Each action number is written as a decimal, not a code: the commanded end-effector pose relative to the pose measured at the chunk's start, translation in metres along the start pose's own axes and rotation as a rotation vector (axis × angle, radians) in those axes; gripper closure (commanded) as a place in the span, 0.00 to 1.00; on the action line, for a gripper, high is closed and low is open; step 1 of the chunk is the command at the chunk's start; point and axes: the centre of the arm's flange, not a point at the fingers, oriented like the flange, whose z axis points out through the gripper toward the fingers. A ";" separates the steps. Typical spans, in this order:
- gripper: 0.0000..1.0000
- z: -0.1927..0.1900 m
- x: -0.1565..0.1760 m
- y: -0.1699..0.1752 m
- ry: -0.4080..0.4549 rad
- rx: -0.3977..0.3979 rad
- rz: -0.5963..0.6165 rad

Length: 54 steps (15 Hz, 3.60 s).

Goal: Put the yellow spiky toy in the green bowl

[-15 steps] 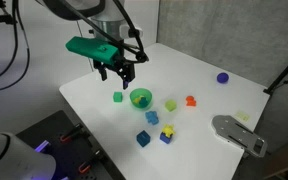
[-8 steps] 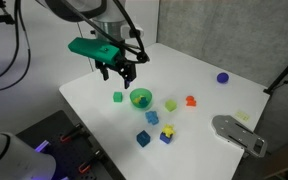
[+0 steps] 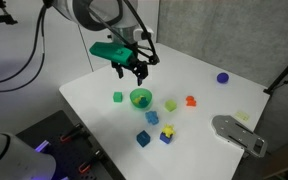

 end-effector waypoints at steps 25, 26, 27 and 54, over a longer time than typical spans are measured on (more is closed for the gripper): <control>0.00 0.277 0.077 0.164 -0.139 -0.212 0.316; 0.00 0.282 0.075 0.161 -0.137 -0.195 0.311; 0.00 0.285 0.075 0.158 -0.134 -0.181 0.305; 1.00 0.182 0.115 0.020 0.138 -0.181 0.060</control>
